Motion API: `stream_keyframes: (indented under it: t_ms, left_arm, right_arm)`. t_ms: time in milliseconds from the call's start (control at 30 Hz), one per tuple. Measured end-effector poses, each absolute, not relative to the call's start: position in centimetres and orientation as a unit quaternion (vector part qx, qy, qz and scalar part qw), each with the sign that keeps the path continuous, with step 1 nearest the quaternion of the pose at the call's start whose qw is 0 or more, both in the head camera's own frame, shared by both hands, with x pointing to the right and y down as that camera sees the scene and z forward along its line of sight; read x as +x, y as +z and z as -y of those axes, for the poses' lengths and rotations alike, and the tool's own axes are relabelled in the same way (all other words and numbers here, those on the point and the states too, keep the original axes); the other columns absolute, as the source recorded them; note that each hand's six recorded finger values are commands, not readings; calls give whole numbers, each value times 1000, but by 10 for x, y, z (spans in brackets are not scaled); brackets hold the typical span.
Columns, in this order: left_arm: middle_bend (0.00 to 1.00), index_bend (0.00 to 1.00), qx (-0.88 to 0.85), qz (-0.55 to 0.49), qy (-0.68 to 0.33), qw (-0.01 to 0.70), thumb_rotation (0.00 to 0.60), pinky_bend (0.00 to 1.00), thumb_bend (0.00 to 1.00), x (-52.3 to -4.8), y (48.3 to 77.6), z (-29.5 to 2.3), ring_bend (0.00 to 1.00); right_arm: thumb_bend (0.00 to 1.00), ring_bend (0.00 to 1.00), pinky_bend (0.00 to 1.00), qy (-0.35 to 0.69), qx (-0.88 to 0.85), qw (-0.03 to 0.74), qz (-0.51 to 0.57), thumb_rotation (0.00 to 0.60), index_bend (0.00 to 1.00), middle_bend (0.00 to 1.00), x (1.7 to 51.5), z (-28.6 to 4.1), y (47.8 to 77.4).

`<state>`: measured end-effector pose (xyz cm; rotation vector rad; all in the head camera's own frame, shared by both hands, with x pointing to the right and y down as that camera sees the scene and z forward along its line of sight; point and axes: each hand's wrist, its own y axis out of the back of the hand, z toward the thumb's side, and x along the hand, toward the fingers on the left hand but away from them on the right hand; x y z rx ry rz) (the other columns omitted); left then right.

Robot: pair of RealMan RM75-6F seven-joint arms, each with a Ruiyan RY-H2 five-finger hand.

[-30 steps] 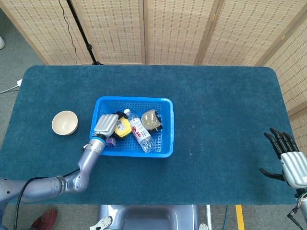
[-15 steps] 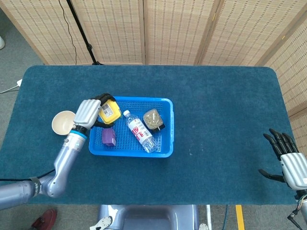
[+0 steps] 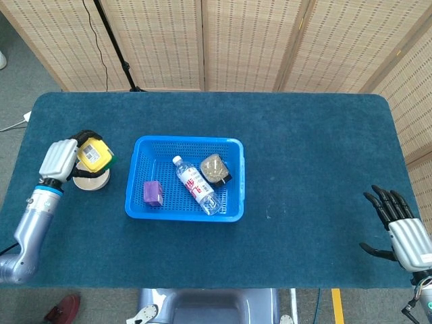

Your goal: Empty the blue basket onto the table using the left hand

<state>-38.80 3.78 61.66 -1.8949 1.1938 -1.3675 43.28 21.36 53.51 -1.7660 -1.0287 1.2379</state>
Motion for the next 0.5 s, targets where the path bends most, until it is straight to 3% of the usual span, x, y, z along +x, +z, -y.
stream_keyframes:
  t_ms: [300,367,467,500]
  left_arm:
    - [425,605,-667,-414,-577,227,600,655,384,-439,653,-42,450]
    - [394,570,-659,-409,-589,227,600,617,369,-446,659,-44,401]
    - [176,324,-654,-398,-603,224,600,374,282,-449,671,-50,176]
    - [64,159,-655,-396,-605,220,600,198,209,-449,674,-52,66]
  right_arm:
    - [0,0,0,489,-686,366,396,600,32,0,432,-214,539]
    - [0,0,0,490,-686,366,394,600,32,0,432,-214,540]
    - [0,0,0,490,-685,366,395,600,32,1,432,-214,539]
    - [0,0,0,490,-685,366,396,600,32,1,433,-214,539]
